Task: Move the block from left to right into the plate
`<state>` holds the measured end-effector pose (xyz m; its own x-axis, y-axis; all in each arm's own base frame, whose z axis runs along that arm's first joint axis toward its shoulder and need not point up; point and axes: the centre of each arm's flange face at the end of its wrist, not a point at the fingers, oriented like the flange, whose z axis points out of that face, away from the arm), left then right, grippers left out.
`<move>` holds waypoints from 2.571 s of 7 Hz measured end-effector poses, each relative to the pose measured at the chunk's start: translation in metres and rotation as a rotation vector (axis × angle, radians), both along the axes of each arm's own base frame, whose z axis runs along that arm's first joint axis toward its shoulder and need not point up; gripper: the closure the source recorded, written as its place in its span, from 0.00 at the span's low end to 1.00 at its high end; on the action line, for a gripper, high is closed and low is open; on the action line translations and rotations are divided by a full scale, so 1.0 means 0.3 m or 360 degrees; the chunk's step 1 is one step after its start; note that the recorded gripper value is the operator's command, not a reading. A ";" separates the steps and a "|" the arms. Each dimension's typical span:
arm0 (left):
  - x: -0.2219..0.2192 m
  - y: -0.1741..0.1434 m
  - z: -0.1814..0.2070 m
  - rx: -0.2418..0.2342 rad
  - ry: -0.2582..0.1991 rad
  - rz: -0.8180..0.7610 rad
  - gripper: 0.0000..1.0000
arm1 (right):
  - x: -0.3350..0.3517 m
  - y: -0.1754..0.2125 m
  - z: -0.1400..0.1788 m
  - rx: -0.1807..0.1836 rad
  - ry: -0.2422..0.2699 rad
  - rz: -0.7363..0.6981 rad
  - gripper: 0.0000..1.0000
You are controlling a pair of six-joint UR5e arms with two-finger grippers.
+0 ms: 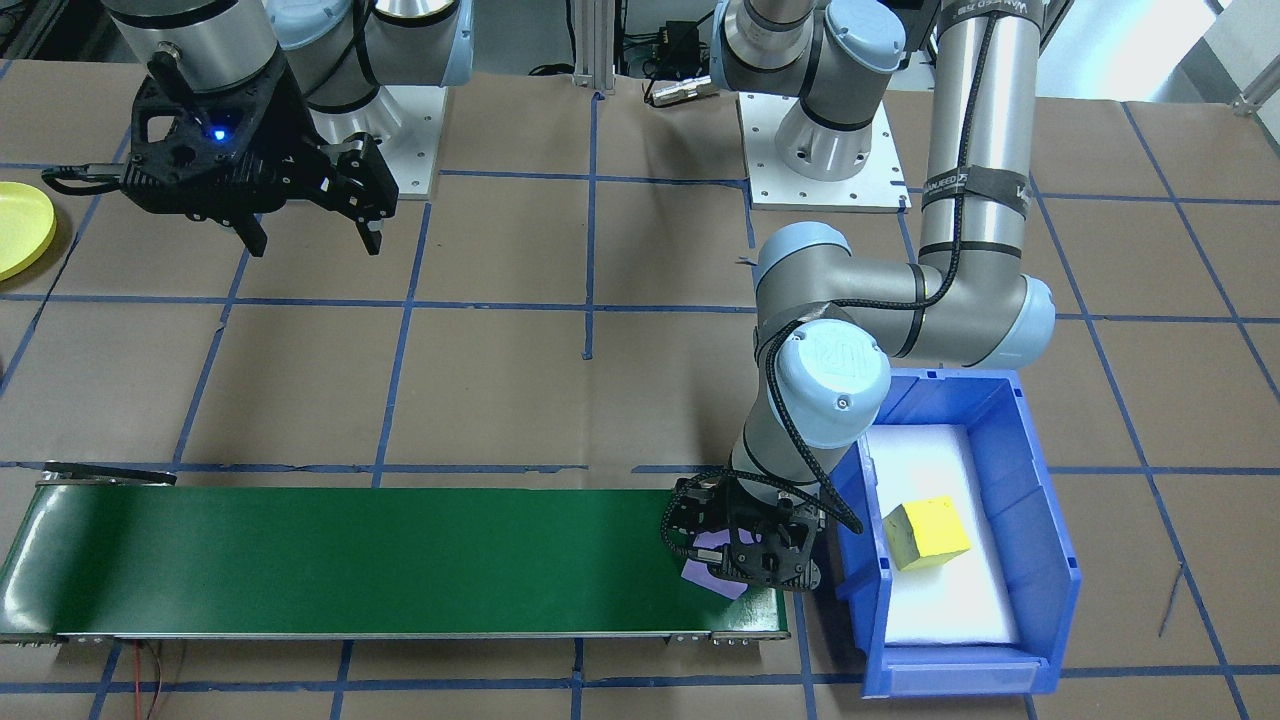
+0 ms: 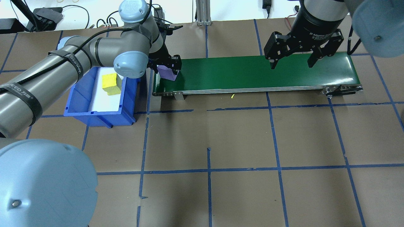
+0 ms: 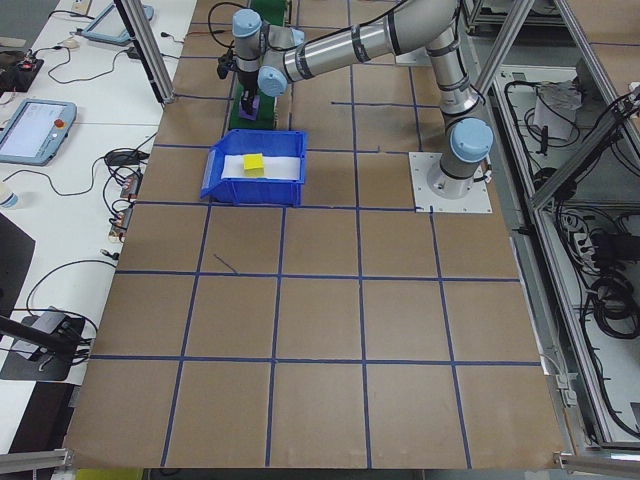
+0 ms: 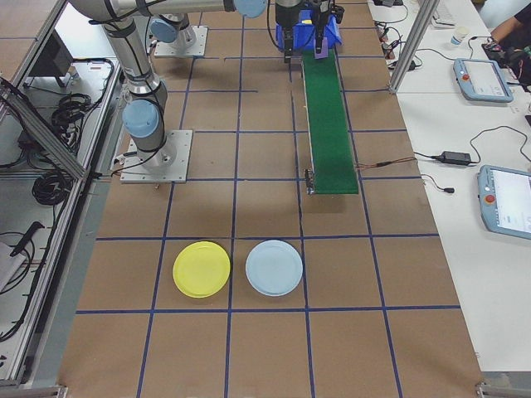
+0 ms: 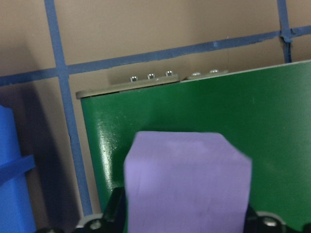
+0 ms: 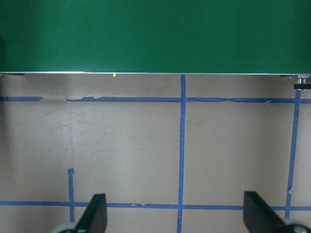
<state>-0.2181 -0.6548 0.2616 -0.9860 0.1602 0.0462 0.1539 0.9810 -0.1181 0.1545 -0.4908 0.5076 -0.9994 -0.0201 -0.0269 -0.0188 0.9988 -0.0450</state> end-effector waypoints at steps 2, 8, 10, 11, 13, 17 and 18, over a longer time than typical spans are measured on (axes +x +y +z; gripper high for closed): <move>0.003 0.046 0.146 -0.0061 -0.0010 -0.0010 0.00 | 0.000 0.000 0.000 0.0000 0.0000 -0.0002 0.00; 0.648 0.011 0.274 0.0078 -0.0161 0.0481 0.00 | 0.007 0.002 -0.001 0.0001 0.0000 0.0004 0.00; 0.703 -0.035 0.155 0.0119 -0.0115 0.0585 0.00 | 0.007 0.002 -0.001 0.0001 -0.0002 0.0003 0.00; 0.704 -0.048 0.099 0.0144 -0.0076 0.0615 0.00 | 0.005 0.002 -0.001 0.0002 -0.0002 0.0002 0.00; 0.704 -0.048 0.039 0.0183 -0.0051 0.0634 0.00 | 0.001 0.001 -0.005 0.0005 0.0001 0.0001 0.00; 0.756 -0.023 -0.051 0.0265 -0.0035 0.0664 0.03 | -0.001 -0.001 -0.011 0.0010 0.0000 0.0002 0.00; 0.753 -0.021 -0.067 0.0277 -0.0004 0.0663 0.19 | -0.001 -0.001 -0.011 0.0010 0.0000 0.0001 0.00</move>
<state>0.0078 -0.6609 0.2416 -0.9648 -0.2607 0.0350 -0.2586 0.9645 0.0540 0.1543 -0.4910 0.5044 -0.9994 -0.0208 -0.0267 -0.0198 0.9991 -0.0385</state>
